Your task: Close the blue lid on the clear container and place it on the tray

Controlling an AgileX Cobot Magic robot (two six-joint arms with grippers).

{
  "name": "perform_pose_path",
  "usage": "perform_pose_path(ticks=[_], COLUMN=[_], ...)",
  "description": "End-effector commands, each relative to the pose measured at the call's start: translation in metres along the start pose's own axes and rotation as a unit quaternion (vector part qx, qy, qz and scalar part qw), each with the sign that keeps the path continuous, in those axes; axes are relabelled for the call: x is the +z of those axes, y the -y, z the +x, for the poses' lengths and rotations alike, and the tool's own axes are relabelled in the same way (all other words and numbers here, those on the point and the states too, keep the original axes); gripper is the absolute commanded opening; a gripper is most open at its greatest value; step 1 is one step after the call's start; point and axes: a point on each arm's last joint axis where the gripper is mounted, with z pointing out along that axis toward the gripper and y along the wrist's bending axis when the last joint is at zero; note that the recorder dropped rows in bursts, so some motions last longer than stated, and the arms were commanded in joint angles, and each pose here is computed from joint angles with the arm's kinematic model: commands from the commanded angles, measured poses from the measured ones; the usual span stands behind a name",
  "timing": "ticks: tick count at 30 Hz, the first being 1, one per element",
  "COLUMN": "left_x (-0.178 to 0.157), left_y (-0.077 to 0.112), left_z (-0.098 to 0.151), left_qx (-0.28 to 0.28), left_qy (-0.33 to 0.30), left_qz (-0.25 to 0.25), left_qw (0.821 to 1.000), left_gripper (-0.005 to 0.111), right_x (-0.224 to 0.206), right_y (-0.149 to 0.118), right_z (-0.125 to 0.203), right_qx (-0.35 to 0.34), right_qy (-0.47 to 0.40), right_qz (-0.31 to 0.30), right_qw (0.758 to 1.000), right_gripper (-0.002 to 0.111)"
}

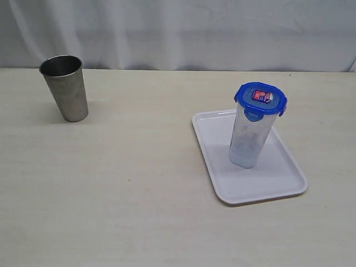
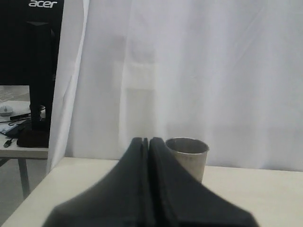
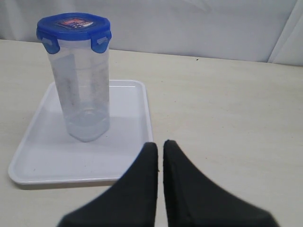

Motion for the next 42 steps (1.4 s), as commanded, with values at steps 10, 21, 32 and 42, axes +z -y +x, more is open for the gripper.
perform_pose_path(ticks=[10, 21, 32, 42], left_x=[-0.001, -0.005, -0.006, -0.006], left_y=[0.000, -0.001, -0.001, -0.001], left_z=[0.008, 0.031, 0.031, 0.032], left_qx=[0.012, 0.052, 0.046, 0.009], left_qy=[-0.041, -0.167, -0.171, -0.174], left_qz=[0.000, 0.003, 0.005, -0.001], left_qw=[0.999, 0.984, 0.984, 0.985], left_gripper=[0.000, 0.000, 0.000, 0.000], right_x=[0.000, 0.000, 0.000, 0.000], right_y=[0.000, 0.000, 0.000, 0.000], right_z=[0.000, 0.000, 0.000, 0.000], right_qx=[-0.004, -0.004, -0.004, -0.004], right_qy=[0.002, 0.002, 0.002, 0.002], right_qz=[0.003, 0.003, 0.003, 0.003], right_qw=[1.000, 1.000, 1.000, 1.000], right_gripper=[0.005, 0.005, 0.005, 0.005])
